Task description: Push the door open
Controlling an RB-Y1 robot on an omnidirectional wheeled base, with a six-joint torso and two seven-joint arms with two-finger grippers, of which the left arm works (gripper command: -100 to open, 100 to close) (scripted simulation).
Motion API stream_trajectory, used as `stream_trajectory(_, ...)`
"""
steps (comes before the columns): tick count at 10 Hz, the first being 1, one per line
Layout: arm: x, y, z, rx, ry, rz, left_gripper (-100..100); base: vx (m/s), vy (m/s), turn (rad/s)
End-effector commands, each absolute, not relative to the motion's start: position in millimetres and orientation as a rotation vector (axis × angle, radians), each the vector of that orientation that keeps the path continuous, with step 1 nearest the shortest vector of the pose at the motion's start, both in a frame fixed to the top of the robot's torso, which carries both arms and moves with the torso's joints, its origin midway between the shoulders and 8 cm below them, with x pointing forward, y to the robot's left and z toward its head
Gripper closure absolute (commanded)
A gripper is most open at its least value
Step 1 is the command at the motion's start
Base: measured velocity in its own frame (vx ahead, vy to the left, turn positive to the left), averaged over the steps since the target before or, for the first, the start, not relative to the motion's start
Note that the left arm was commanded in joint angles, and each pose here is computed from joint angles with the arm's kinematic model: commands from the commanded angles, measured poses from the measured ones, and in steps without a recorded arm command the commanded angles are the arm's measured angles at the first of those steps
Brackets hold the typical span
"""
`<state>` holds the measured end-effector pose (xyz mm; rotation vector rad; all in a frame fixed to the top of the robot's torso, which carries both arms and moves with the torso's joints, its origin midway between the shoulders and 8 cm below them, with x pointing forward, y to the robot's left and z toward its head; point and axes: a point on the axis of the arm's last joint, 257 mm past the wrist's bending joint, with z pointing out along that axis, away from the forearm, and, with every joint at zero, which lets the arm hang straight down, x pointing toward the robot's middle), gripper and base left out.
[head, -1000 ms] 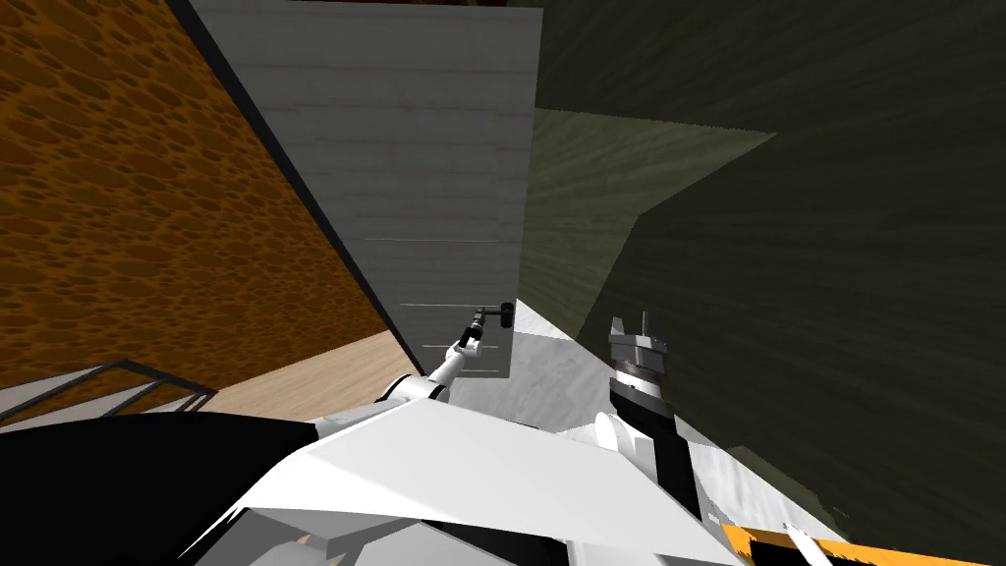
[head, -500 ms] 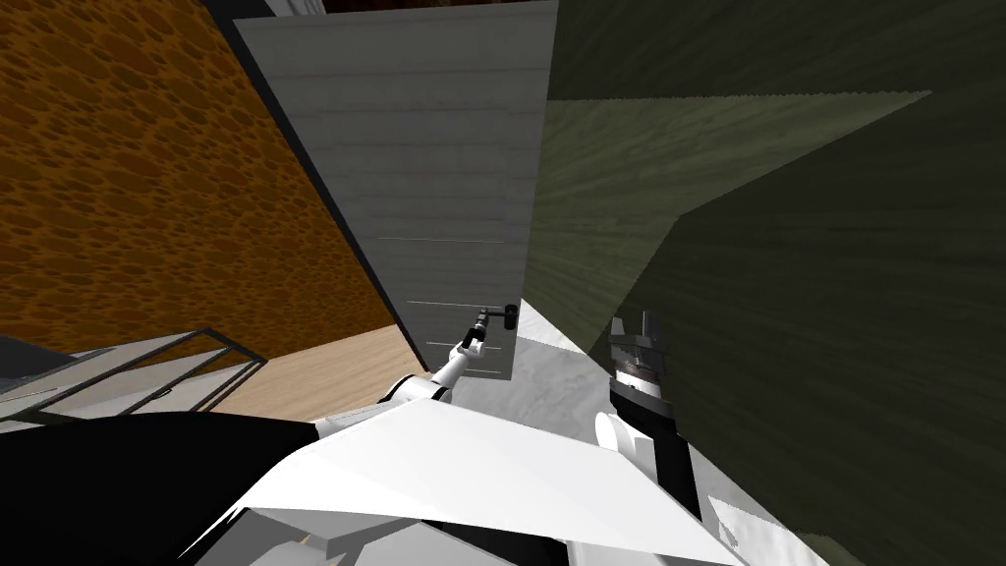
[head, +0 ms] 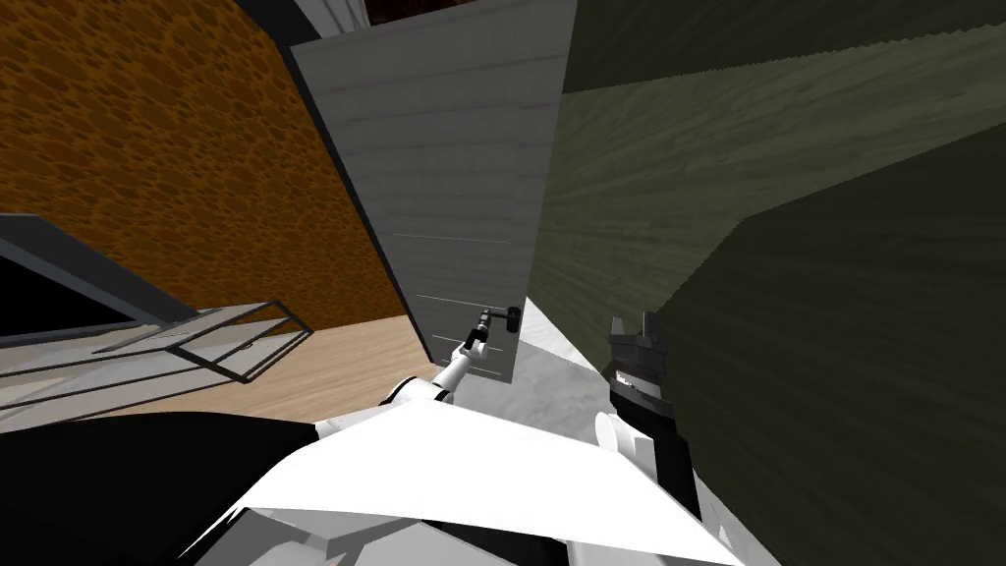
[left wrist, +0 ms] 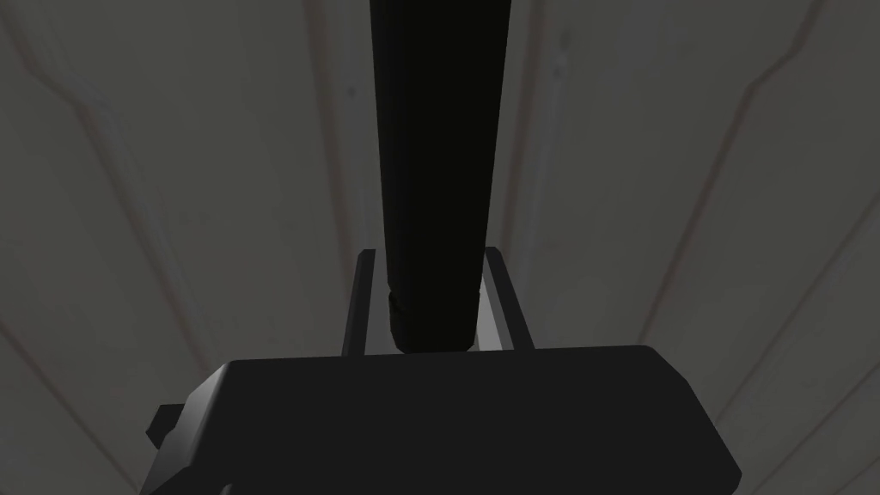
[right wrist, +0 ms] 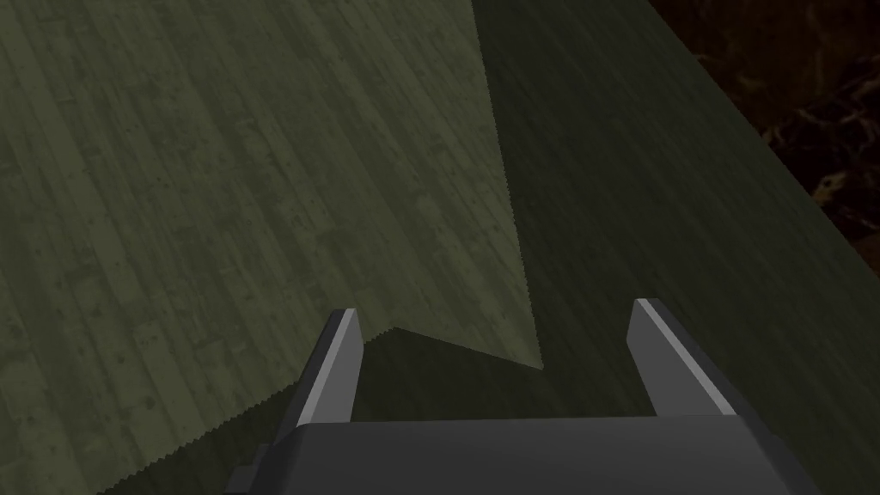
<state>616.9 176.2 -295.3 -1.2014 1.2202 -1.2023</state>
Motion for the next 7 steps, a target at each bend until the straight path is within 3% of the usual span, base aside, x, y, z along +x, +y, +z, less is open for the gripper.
stream_trajectory(1, 618, 159, -293, -1.194, 1.23, -1.224, 100, 0.053, -0.2, 0.218)
stream_trajectory(4, 617, 149, -293, -1.192, 1.235, -1.236, 100, 0.03, -0.193, 0.117)
stream_trajectory(5, 617, 172, -293, -1.197, 1.218, -1.208, 100, 0.0, -0.035, 0.061)
stream_trajectory(7, 618, 187, -293, -1.196, 1.212, -1.186, 100, 0.098, 0.078, 0.022)
